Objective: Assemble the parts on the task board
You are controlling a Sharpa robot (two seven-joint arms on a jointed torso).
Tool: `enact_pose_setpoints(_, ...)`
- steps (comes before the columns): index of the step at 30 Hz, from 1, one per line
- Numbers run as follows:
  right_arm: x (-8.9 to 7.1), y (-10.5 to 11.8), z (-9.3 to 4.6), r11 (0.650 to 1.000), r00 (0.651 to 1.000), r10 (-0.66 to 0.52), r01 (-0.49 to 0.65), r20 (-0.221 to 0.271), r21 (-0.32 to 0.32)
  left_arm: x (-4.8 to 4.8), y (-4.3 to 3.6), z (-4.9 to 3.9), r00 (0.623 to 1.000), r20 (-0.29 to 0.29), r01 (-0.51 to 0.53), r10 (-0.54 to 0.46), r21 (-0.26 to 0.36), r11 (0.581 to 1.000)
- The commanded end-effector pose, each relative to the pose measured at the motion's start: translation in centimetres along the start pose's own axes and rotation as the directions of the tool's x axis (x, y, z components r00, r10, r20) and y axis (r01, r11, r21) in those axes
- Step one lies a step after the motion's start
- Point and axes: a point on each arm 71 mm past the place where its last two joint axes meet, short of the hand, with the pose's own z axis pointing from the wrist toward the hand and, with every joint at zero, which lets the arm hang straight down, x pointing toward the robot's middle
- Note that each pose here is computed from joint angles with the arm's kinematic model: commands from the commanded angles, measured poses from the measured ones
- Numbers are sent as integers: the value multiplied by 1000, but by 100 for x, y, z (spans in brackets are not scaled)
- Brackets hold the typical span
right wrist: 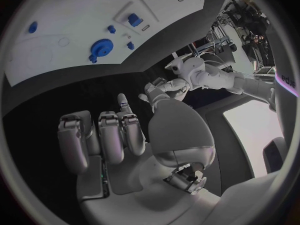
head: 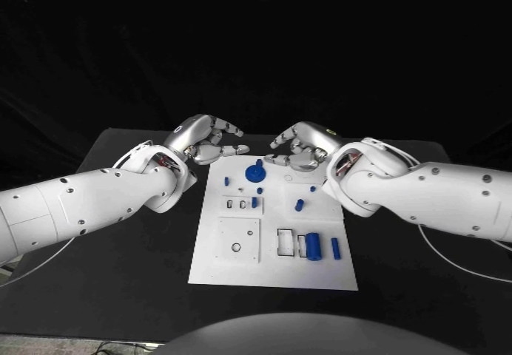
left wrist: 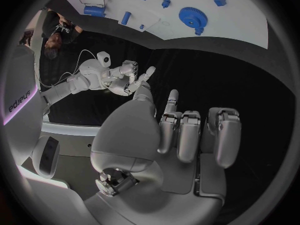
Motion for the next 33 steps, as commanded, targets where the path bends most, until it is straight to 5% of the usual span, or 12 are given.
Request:
enact_pose_setpoints(1, -126, -98, -104, 987, 988, 157, -157, 13, 23, 80, -10, 18, 983, -173, 40, -62, -130, 991)
enact_pose_setpoints(11, -249, -462, -365, 958, 972, 234, -227, -21, 172, 130, -76, 11, 920, -381, -5, -95, -251, 968)
enact_pose_setpoints(23, -196, -772, -497, 930, 968, 241, -212, -63, 301, 247, -64, 31, 849, -519, -80, -96, -306, 949)
enact_pose_setpoints(33, -98, -860, -529, 917, 964, 248, -200, -100, 345, 316, -31, 72, 801, -590, -140, -102, -351, 926)
